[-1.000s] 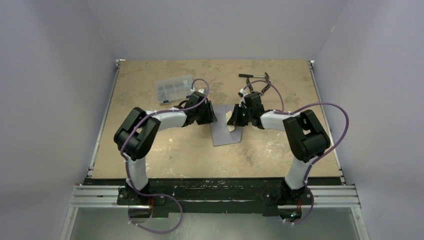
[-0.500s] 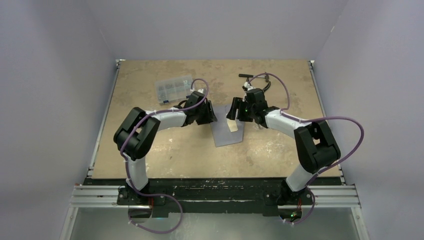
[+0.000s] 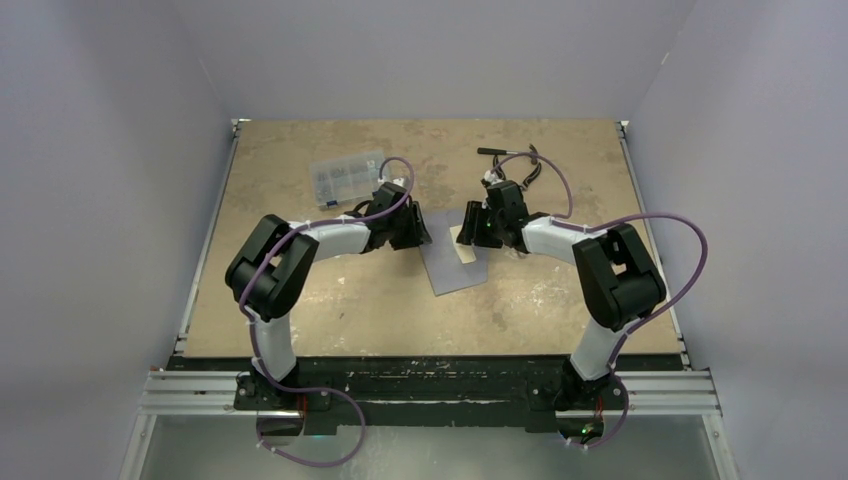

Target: Place the letter into the envelope and seal it

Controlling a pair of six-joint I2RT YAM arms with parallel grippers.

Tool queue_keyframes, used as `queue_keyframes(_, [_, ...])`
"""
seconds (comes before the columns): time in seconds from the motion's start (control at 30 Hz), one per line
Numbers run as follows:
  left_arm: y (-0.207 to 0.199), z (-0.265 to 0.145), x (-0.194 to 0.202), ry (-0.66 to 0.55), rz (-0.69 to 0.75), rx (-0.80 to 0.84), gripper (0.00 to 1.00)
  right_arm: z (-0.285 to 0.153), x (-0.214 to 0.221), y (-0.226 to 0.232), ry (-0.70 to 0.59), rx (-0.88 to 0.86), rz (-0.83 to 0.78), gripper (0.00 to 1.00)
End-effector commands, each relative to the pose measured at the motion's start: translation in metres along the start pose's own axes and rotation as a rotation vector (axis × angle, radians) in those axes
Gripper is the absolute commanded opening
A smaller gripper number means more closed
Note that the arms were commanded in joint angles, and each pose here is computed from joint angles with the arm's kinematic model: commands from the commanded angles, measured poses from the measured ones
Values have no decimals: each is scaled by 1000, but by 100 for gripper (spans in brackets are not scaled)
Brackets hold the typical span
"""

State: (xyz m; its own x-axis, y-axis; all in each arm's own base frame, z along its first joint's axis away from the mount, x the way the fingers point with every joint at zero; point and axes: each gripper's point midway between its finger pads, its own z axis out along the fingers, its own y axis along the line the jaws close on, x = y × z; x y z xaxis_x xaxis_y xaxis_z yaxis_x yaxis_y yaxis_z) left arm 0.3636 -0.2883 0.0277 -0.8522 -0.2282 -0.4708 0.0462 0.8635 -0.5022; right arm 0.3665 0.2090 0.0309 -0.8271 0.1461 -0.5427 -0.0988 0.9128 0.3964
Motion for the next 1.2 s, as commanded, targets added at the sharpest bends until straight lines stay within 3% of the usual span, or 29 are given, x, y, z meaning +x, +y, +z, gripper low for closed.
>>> queue_keyframes(0.0, [43, 5, 56, 181, -15, -105, 35, 8, -4, 7, -20, -34, -3, 51])
queue_keyframes(0.1, [41, 10, 62, 206, -22, -85, 28, 9, 0, 11, -6, -63, 7, 43])
queue_keyframes(0.37, [40, 18, 65, 224, -30, -70, 26, 12, 9, 18, 27, -118, 15, 34])
queue_keyframes(0.57, [40, 21, 66, 227, -28, -70, 26, 9, 11, 31, 38, -193, 25, 36])
queue_keyframes(0.9, [42, 24, 56, 214, 21, -88, 28, 11, 6, 39, 29, -232, 23, 49])
queue_keyframes(1.0, [46, 19, 45, 185, 34, -131, 33, 4, -2, 39, 5, -211, 26, 49])
queue_keyframes(1.17, [49, -2, 13, 110, 42, -188, 53, -37, -46, 45, -149, -162, -23, 51])
